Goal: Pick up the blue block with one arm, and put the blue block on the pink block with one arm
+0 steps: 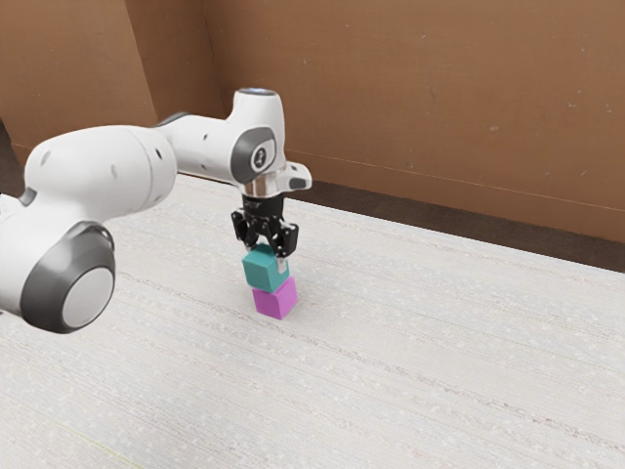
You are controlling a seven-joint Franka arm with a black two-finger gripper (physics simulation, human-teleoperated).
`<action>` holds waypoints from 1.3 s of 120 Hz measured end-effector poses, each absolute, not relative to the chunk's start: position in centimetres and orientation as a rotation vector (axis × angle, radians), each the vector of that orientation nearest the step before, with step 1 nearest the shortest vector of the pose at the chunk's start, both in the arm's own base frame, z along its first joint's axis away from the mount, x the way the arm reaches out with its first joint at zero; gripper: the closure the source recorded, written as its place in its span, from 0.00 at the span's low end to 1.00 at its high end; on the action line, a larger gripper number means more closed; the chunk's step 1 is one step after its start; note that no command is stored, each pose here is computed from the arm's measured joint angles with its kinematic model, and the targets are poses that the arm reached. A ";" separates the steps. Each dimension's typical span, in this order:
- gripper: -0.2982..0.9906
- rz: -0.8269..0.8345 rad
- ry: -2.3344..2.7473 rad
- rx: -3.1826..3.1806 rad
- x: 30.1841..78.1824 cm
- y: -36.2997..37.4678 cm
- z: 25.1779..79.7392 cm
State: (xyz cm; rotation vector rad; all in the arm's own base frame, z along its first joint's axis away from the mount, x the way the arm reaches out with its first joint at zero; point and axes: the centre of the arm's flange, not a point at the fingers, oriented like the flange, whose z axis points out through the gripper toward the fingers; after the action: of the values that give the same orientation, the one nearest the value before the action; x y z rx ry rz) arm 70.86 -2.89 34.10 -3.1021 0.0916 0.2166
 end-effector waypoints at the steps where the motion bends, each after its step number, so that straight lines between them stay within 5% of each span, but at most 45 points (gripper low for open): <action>1: 0.52 0.216 0.091 -3.102 70.9 -2.9 34.1; 41: 0.52 0.208 0.059 -3.096 71.1 -3.1 34.3; 82: 0.29 0.208 0.048 -3.099 71.0 -3.3 34.4; 113: 0.25 0.047 0.084 -3.128 69.5 -4.1 44.6; 156: 0.23 0.083 0.071 -3.120 68.8 -3.0 44.7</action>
State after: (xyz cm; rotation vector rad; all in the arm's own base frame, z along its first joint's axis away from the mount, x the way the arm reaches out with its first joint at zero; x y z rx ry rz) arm 68.76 -3.01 44.72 -3.1203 0.0714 0.0835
